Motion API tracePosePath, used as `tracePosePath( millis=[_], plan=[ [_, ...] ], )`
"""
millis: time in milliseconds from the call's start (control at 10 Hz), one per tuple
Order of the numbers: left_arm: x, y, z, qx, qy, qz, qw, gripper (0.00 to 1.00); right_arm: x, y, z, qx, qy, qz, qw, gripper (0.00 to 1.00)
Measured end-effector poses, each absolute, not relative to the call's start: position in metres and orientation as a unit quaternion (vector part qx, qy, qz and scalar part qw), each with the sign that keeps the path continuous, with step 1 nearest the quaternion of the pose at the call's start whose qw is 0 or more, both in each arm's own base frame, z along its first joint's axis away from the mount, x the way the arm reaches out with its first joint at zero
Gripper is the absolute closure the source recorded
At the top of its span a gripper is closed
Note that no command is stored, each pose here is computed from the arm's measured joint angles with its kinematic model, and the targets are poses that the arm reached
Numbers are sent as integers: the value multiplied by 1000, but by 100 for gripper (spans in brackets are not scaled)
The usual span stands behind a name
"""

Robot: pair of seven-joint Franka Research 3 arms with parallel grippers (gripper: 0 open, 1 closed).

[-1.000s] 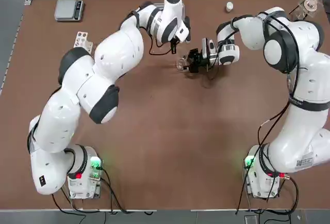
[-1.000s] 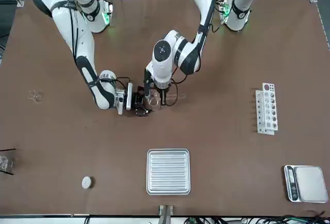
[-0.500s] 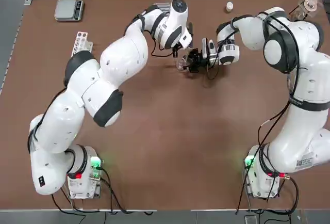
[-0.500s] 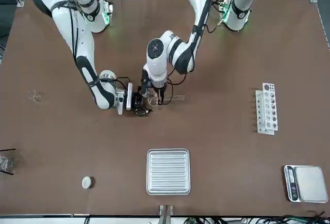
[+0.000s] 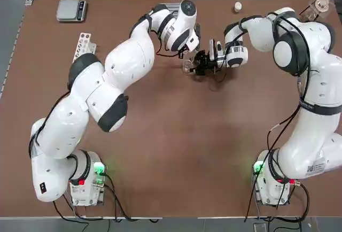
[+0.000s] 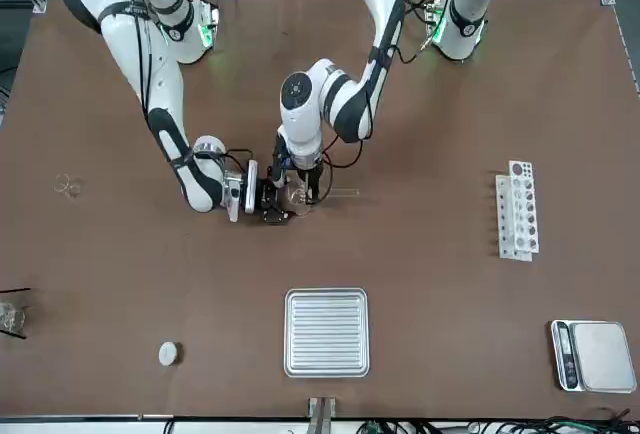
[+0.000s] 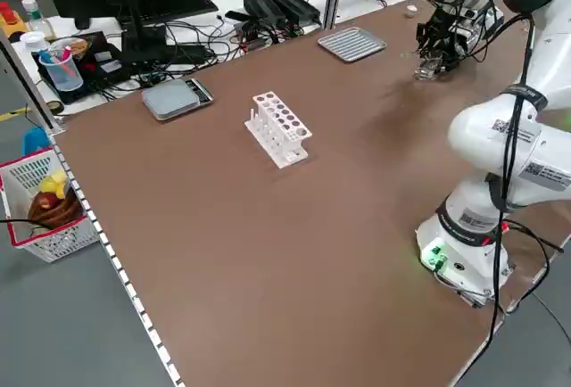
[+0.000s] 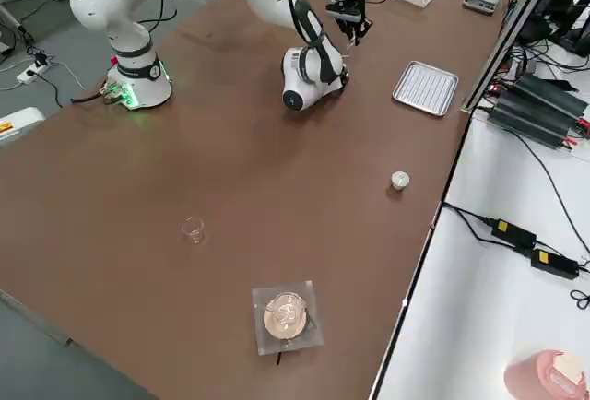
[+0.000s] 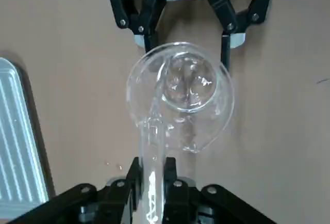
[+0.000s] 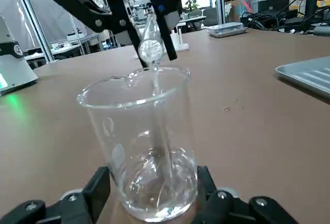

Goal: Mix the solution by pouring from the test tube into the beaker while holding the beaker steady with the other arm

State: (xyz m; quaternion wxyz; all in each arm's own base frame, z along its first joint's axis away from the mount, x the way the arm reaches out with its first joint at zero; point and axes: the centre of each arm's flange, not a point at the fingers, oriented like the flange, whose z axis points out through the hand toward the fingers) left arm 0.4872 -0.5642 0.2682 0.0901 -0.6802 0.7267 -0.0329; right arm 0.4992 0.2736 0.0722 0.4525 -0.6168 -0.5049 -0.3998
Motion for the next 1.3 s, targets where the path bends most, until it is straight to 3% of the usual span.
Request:
tracePosePath(
  millis=[1300],
  plan=[
    [471,-578,271,-644,751,-33,139,78,499,274,72,-617,-505,-400,453,27]
  ],
)
